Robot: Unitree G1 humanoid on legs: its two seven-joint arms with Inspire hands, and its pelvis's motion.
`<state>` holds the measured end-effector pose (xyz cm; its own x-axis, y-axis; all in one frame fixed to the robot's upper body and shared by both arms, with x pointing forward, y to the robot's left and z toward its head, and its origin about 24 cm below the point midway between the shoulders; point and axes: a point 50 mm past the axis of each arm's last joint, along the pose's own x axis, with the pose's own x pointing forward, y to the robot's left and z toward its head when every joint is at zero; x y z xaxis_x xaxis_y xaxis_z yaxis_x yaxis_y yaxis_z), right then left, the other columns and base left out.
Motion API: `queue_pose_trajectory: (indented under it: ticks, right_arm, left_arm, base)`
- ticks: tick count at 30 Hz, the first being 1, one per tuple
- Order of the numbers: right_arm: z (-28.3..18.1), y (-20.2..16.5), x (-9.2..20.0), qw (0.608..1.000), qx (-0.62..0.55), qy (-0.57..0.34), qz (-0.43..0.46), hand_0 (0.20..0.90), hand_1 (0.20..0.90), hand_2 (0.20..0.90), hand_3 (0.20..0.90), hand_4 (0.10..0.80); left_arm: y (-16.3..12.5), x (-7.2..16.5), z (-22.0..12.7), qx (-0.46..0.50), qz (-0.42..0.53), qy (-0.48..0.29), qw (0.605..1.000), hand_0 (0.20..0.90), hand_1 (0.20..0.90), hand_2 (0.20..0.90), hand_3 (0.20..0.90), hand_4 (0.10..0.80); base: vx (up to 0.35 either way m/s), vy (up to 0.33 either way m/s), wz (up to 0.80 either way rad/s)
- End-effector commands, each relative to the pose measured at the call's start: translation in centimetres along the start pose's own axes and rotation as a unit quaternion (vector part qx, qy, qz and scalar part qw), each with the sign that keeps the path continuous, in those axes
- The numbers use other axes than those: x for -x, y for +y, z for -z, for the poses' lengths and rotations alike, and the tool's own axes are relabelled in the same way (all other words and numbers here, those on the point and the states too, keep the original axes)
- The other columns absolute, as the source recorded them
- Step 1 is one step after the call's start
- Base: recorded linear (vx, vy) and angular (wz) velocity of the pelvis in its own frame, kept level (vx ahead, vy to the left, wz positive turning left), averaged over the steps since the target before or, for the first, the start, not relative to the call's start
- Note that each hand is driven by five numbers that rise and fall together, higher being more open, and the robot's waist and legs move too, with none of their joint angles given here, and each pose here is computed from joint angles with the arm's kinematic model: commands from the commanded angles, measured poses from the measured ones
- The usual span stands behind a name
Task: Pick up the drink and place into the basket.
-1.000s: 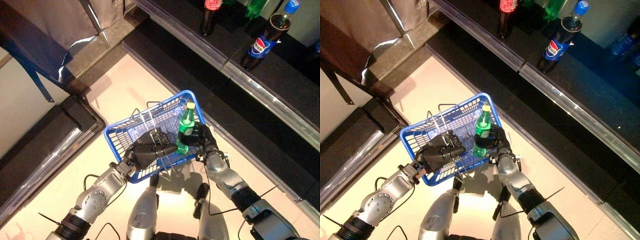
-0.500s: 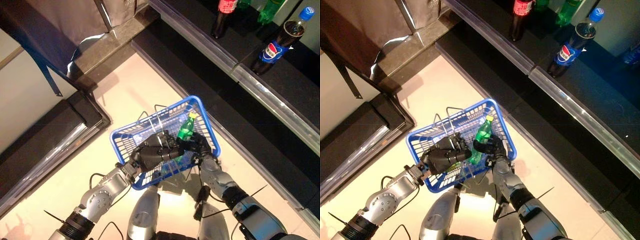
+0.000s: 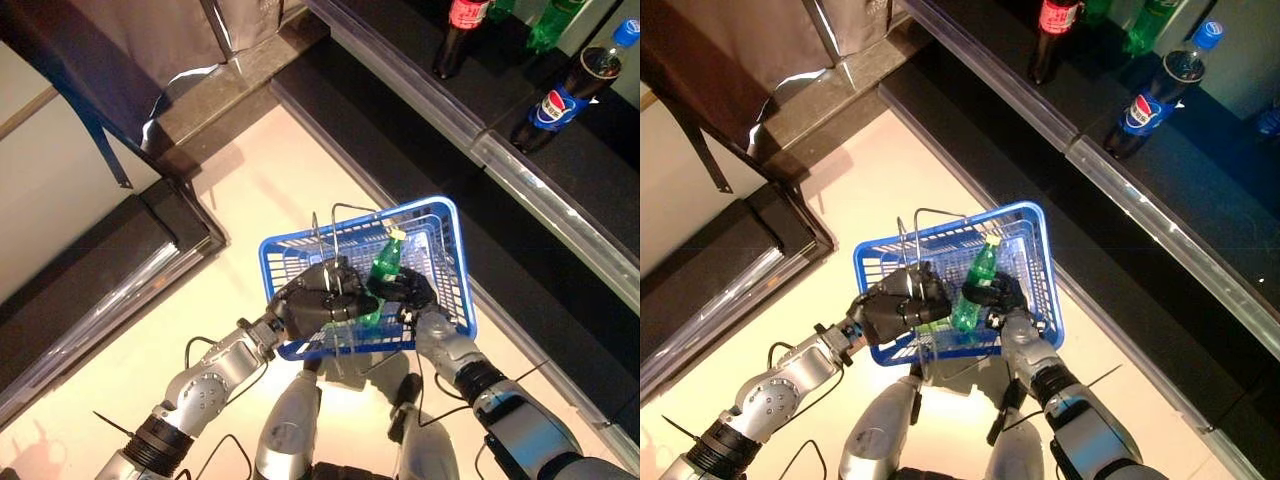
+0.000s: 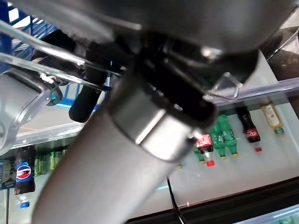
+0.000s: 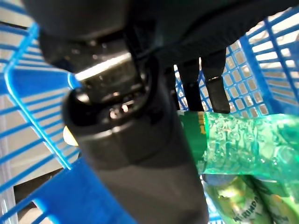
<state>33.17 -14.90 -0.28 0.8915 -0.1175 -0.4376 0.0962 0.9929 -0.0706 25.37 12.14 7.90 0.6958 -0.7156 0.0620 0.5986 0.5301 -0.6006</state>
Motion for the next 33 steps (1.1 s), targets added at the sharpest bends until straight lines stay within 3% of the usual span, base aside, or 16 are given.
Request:
queue_pose_trajectory:
  ticks: [1,10,22,23,24,25,33]
  right_arm:
    - [-2.3,2.7,0.0,0.996,-0.067,-0.027,-0.060,0.300,0.300,0.300,0.200,0.100]
    - [-0.4,1.3,-0.8,0.961,-0.265,0.060,-0.056,0.300,0.300,0.300,0.200,0.100]
    - [0.1,0.4,-1.0,0.949,-0.301,0.089,-0.027,0.300,0.300,0.300,0.200,0.100]
    - [0.2,0.3,-1.0,0.949,-0.301,0.090,-0.025,0.333,0.333,0.333,0.238,0.138]
    - [0.4,0.0,-1.0,0.950,-0.300,0.090,-0.016,0.820,0.820,0.820,0.807,0.707]
    - [0.3,-0.2,-1.0,0.950,-0.300,0.088,-0.012,0.900,0.900,0.900,0.900,0.800]
    - [-1.6,0.3,-0.5,0.948,-0.317,0.030,-0.019,0.900,0.900,0.900,0.900,0.800]
  left_arm:
    - [-11.5,-1.5,-6.8,-0.084,0.342,-0.167,0.921,0.300,0.300,0.300,0.200,0.100]
    - [-12.1,-1.5,-7.0,-0.087,0.352,-0.152,0.919,0.300,0.300,0.300,0.200,0.100]
    - [-12.0,-1.0,-6.7,-0.065,0.355,-0.149,0.921,0.300,0.300,0.300,0.200,0.100]
    - [-12.0,-1.0,-6.7,-0.065,0.355,-0.149,0.921,0.300,0.300,0.300,0.200,0.100]
    - [-12.0,-0.9,-6.8,-0.066,0.355,-0.152,0.920,0.300,0.300,0.300,0.200,0.100]
    - [-12.1,-0.9,-6.8,-0.066,0.354,-0.153,0.920,0.300,0.300,0.300,0.200,0.100]
    - [-11.8,-0.3,-6.8,-0.067,0.346,-0.162,0.922,0.300,0.300,0.300,0.200,0.100]
  base:
    - [0.000,0.000,0.00]
    - [0.024,-0.008,0.05]
    - [0.003,0.001,0.00]
    - [0.037,-0.002,0.00]
    - [0.034,-0.003,0.00]
    - [0.039,-0.004,0.00]
    - [0.000,0.000,0.00]
